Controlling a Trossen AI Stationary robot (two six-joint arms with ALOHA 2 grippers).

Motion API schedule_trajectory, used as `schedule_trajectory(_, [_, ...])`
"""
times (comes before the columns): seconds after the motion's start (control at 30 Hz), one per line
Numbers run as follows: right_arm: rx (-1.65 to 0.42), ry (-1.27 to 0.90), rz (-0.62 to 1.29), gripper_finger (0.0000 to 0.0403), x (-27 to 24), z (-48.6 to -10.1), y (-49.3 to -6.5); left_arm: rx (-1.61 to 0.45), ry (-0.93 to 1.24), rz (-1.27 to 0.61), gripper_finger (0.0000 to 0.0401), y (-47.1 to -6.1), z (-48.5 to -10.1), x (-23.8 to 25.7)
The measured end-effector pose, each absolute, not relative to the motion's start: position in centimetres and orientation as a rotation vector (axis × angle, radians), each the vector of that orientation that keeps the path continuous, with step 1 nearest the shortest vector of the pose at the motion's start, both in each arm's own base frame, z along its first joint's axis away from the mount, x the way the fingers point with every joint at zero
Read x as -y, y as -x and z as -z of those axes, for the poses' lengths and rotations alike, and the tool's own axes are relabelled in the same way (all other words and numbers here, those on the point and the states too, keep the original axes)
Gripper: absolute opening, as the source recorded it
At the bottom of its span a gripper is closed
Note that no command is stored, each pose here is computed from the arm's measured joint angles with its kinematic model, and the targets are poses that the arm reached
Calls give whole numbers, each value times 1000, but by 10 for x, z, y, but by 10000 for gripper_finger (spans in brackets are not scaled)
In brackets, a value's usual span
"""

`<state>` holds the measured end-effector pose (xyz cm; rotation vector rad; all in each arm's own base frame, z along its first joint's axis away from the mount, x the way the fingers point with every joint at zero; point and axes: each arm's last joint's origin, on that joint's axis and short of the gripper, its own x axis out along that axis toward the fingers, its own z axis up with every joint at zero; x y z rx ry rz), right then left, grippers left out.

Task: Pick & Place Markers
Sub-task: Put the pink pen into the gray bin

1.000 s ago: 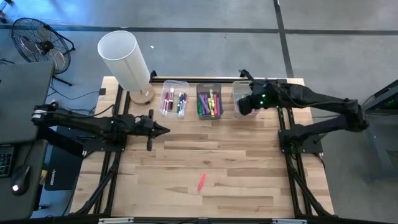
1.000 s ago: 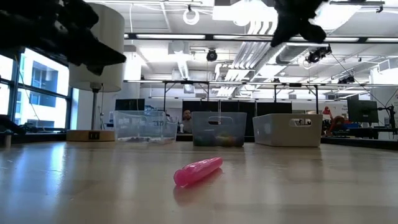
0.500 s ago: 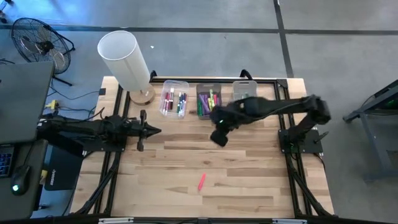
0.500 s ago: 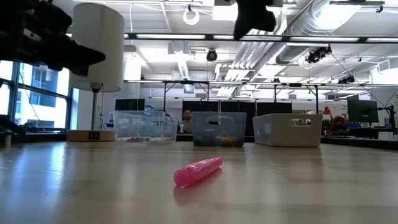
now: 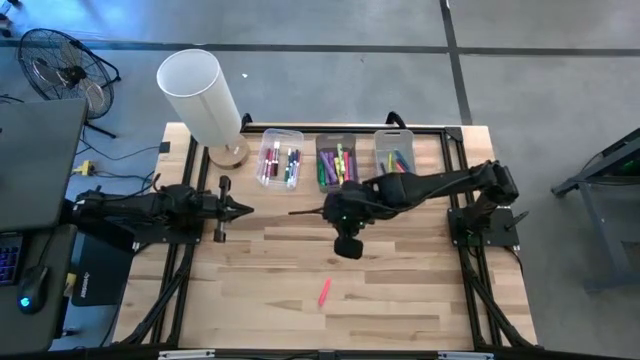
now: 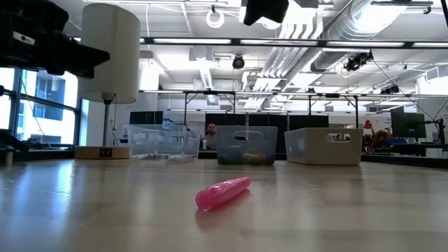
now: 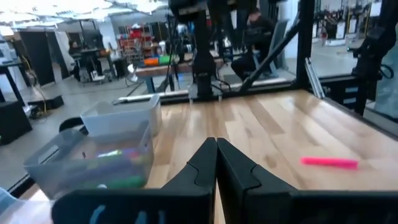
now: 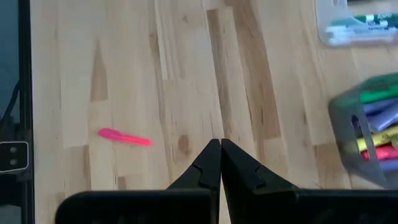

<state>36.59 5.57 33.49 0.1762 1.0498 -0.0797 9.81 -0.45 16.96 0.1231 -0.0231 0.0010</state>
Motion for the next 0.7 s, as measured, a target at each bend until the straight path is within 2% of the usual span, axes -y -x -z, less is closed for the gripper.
schedule_trajectory(0.27, [-995,68,-56,24,-73,-332,-372,13,-126,2,1,-98,-168,5])
schedule_trajectory(0.43, [-1074,257,-169,62,-89,-300,-388,13,-126,2,1,-98,-168,5])
schedule_trajectory(0.7, [-1168,553,-522,106,-131,-238,-404,12,-124,2,1,-98,-168,5])
